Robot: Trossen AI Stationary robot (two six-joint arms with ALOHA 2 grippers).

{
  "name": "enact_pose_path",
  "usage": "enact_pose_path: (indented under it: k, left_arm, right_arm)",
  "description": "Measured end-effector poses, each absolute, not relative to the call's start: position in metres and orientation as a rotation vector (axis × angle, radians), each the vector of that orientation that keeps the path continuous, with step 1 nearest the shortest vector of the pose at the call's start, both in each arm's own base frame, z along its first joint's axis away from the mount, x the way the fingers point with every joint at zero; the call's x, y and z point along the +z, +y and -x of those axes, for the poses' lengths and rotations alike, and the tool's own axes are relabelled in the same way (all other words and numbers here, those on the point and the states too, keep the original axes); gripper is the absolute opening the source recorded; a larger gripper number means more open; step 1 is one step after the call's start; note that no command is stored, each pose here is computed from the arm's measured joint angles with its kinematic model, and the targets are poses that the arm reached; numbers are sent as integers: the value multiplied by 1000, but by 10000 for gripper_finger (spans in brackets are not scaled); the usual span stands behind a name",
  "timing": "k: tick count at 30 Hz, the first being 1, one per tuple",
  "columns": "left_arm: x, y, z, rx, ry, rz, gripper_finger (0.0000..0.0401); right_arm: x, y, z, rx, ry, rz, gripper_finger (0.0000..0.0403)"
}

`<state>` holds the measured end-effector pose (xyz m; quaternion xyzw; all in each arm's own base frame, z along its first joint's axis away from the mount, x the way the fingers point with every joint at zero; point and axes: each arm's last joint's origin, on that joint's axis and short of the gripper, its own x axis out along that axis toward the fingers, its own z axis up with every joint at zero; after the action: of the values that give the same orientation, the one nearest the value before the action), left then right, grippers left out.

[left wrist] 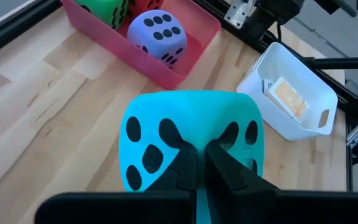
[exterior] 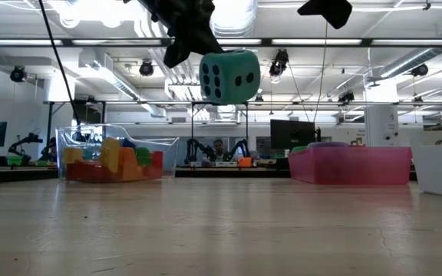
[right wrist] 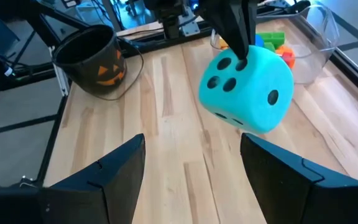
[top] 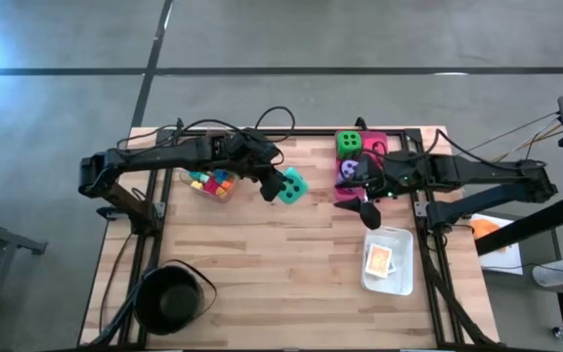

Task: Pick & Place Toys
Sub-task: Put the blue die into the pink bin

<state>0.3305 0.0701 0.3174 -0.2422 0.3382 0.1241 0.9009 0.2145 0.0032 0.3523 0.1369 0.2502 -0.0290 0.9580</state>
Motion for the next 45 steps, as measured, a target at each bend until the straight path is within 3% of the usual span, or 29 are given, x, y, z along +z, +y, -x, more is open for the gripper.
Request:
enact_pose_path:
  k: [8, 16, 20, 31, 45]
  left_arm:
    - [318, 69, -330, 241, 699, 530, 3]
    - [318, 68, -330, 213, 702, 573, 0]
    - [319, 67, -331, 200, 700, 609, 1]
    - [331, 65, -339, 52, 580, 706, 1]
    - [351, 63, -340, -66, 460, 775, 1]
  right_arm:
    - [352, 3, -214, -58, 509, -306, 263]
    - [352, 3, -215, -65, 511, -327, 367]
    - [352, 3, -215, -75, 512, -322, 396]
    - [347, 3, -232, -80, 544, -294, 399]
    - [372, 3, -252, -53, 549, -106, 399]
